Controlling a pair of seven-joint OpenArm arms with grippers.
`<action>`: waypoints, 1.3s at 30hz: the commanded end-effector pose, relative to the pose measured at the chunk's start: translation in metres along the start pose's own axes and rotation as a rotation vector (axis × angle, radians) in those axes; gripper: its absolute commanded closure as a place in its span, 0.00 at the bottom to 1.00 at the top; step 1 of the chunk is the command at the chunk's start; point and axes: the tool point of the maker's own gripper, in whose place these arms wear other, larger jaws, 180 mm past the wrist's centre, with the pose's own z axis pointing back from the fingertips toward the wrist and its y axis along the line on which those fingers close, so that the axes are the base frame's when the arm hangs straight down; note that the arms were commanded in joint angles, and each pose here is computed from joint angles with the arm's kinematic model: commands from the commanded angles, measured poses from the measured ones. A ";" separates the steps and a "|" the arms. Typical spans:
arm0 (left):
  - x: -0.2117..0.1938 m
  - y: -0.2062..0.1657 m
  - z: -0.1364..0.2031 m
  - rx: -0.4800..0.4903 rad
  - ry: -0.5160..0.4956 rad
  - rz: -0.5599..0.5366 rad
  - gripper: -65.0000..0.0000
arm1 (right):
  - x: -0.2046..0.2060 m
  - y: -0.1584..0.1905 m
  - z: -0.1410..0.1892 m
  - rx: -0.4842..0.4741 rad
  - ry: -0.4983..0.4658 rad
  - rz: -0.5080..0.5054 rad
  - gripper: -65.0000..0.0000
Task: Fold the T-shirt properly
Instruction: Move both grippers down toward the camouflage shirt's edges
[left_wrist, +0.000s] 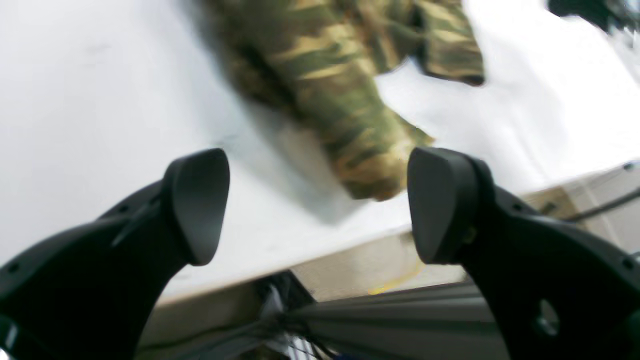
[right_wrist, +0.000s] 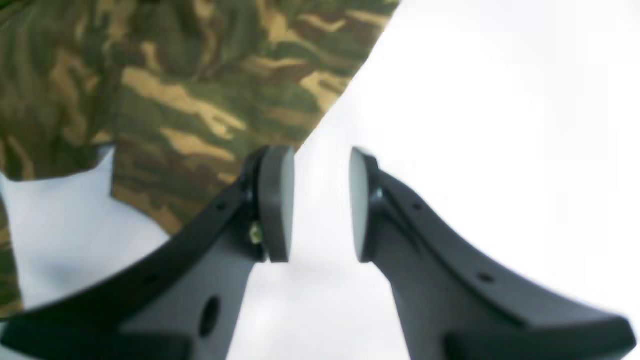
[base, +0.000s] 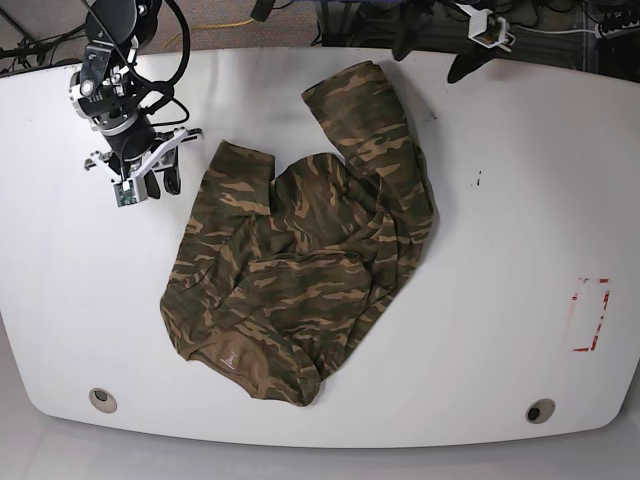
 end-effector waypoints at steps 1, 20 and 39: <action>-0.005 -0.013 -0.003 -0.044 0.036 0.009 0.19 | 0.017 -0.005 0.000 -0.006 -0.039 0.024 0.72; -0.010 -0.049 -0.077 -0.210 0.183 -0.062 0.19 | 0.023 -0.015 -0.009 -0.022 -0.045 0.005 0.72; -0.030 -0.027 -0.081 -0.156 0.322 -0.098 0.42 | 0.027 -0.015 -0.010 -0.022 -0.054 0.004 0.72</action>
